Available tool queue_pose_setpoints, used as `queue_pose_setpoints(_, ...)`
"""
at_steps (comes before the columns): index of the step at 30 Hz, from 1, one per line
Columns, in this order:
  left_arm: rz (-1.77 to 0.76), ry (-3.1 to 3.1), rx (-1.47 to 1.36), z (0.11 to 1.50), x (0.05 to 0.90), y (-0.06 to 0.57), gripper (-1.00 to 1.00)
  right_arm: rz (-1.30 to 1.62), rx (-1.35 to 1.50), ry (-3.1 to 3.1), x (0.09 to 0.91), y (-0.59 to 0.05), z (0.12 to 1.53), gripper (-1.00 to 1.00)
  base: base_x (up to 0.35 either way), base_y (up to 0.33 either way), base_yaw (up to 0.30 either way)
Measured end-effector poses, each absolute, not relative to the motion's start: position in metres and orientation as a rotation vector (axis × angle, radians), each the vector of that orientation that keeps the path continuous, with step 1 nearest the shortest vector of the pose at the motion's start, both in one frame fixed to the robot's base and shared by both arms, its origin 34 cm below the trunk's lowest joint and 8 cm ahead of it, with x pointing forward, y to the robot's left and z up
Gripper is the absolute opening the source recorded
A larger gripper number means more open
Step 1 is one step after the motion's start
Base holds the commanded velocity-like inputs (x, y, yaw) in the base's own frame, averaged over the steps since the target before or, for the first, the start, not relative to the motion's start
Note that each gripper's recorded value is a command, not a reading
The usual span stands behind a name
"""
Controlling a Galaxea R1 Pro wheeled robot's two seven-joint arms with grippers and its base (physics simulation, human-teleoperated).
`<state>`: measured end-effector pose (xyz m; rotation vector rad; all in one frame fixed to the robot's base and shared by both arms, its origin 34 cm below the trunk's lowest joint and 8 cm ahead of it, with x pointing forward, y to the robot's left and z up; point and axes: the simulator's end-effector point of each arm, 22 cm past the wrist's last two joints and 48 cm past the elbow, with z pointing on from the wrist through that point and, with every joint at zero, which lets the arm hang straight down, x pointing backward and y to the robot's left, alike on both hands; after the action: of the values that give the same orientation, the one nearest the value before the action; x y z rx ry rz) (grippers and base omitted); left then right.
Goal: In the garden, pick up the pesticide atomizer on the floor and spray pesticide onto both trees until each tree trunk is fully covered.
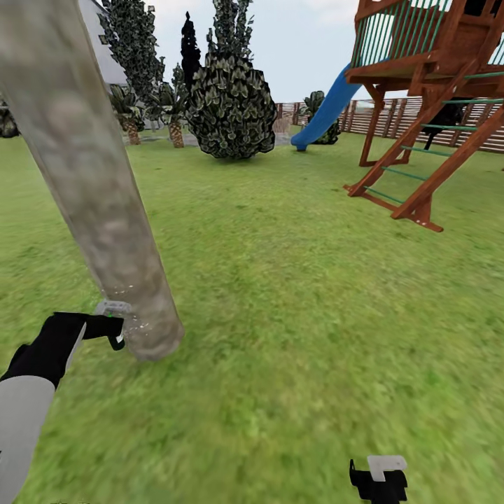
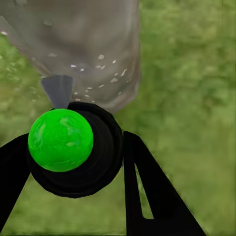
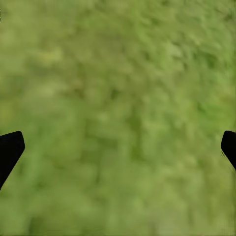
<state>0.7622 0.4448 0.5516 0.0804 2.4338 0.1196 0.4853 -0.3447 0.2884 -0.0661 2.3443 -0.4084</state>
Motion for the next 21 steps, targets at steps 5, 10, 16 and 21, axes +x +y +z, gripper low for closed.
queue_pose_setpoints(5,0.124,2.442,0.071,0.5495,0.7597,0.4486,-1.0,-0.408,-0.066,2.344,0.4852,-0.3446,0.2884,1.0,0.196,-0.231,0.268)
queue_pose_setpoints(10,0.124,2.442,0.069,0.5491,0.7595,0.4487,-1.0,-0.412,-0.065,2.344,0.4852,-0.3459,0.2887,1.0,0.205,-0.225,0.05)
queue_pose_setpoints(16,0.124,2.44,0.07,0.5502,0.7601,0.4486,-1.0,-0.415,-0.064,2.343,0.4851,-0.3467,0.2888,1.0,0.178,-0.23,0.0)
queue_pose_setpoints(21,0.126,2.443,0.06,0.5486,0.7589,0.4506,-1.0,-0.413,-0.064,2.343,0.4852,-0.3456,0.2887,1.0,0.015,-0.269,0.14)
